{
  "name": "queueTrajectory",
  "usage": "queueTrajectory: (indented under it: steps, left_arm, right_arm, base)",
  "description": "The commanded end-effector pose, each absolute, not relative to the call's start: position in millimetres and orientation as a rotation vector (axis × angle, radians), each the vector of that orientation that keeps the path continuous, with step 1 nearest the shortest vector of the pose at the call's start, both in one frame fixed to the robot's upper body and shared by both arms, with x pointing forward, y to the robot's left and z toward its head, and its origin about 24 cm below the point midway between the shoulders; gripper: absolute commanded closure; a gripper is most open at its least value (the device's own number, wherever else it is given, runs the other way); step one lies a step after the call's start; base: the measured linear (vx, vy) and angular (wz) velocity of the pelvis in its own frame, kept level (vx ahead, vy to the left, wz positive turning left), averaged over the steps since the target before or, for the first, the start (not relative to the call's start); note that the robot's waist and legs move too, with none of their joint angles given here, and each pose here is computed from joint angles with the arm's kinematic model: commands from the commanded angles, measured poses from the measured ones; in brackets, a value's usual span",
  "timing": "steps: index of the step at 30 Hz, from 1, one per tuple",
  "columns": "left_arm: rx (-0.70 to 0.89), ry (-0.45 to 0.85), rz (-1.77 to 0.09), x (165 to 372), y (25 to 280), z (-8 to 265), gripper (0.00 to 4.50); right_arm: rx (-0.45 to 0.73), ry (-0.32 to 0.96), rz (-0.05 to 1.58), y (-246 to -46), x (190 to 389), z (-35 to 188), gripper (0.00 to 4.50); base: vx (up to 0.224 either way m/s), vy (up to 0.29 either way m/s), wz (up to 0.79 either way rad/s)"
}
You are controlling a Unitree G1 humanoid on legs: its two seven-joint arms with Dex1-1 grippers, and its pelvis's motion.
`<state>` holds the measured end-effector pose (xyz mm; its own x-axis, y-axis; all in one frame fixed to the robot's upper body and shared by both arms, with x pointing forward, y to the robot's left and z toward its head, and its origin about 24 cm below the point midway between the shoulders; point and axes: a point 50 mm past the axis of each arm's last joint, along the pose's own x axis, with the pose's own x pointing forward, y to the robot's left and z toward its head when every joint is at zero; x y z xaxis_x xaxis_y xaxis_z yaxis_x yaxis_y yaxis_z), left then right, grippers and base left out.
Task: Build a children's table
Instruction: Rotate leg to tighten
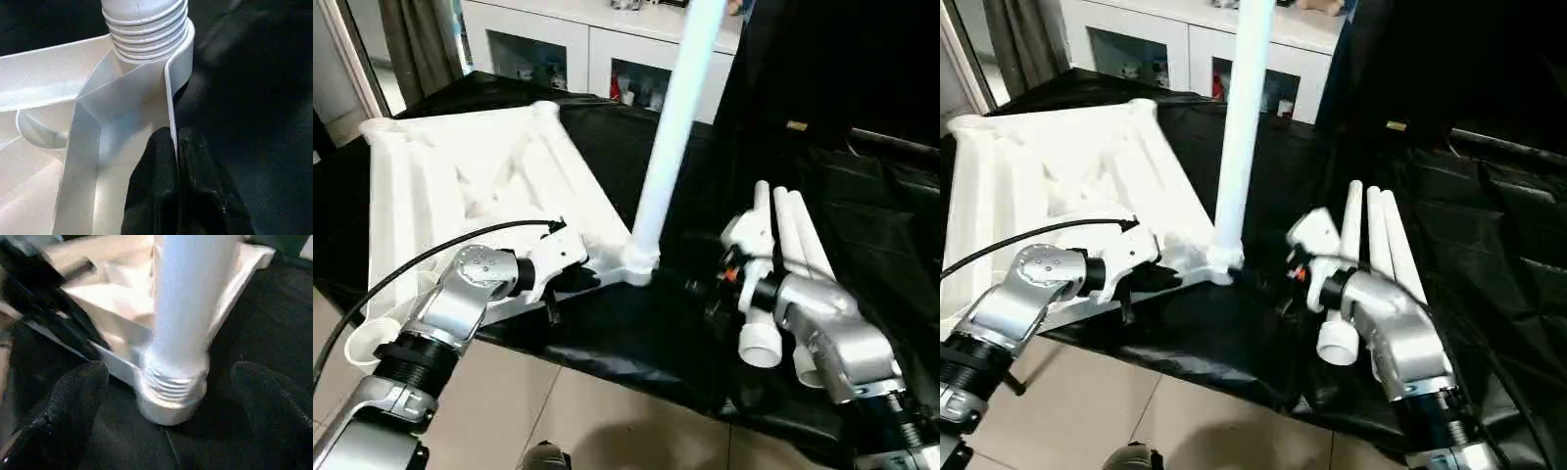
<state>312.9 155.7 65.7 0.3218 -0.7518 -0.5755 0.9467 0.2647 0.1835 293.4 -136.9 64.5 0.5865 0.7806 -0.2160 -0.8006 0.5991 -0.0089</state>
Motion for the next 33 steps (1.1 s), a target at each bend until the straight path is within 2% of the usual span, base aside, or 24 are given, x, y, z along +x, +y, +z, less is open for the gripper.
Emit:
queueTrajectory:
  steps: [1,6,12,19,20,23,26,29,31,33]
  left_arm:
    - [0.576,0.282,-1.338,308.5,132.8,84.2,4.5]
    - [0.569,0.27,-1.4,306.3,126.5,86.0,4.5]
    - [0.591,0.274,-1.408,309.6,126.2,85.7,4.5]
    - [0.59,0.268,-1.42,310.8,124.4,85.4,4.5]
    - [0.588,0.269,-1.425,310.3,123.7,84.8,4.5]
    - [0.589,0.271,-1.428,309.6,123.3,84.1,4.5]
    - [0.588,0.274,-1.432,309.2,123.3,83.5,4.5]
    - [0.584,0.281,-1.435,308.4,124.7,82.7,4.5]
    - [0.585,0.286,-1.435,308.3,125.7,82.0,4.5]
    - [0.586,0.288,-1.434,308.4,125.9,81.7,4.5]
  right_arm:
    - [-0.162,0.186,0.889,-140.3,300.6,67.1,0.06]
    - [-0.145,0.211,0.901,-139.9,302.8,62.1,0.06]
    - [-0.11,0.215,0.996,-137.0,297.1,58.8,0.06]
    - [-0.119,0.228,0.999,-138.7,299.4,54.0,0.06]
    - [-0.117,0.23,1.003,-137.1,300.7,52.7,0.31]
    - [-0.117,0.233,1.014,-135.4,300.6,51.6,0.42]
    - [-0.123,0.237,1.024,-134.3,299.9,50.2,0.75]
    - [-0.118,0.241,1.03,-132.5,299.5,48.3,0.85]
    - [-0.115,0.243,1.03,-132.0,299.9,46.9,1.17]
    - [-0.113,0.245,1.025,-131.9,300.2,45.9,1.23]
  base:
    - [0.0,0.0,0.0]
    - [0.0,0.0,0.0]
    - [0.0,0.0,0.0]
    - [0.0,0.0,0.0]
    - [0.0,0.0,0.0]
    - [0.0,0.0,0.0]
    - [0.0,0.0,0.0]
    - [0.0,0.0,0.0]
    - [0.0,0.0,0.0]
    - [0.0,0.0,0.0]
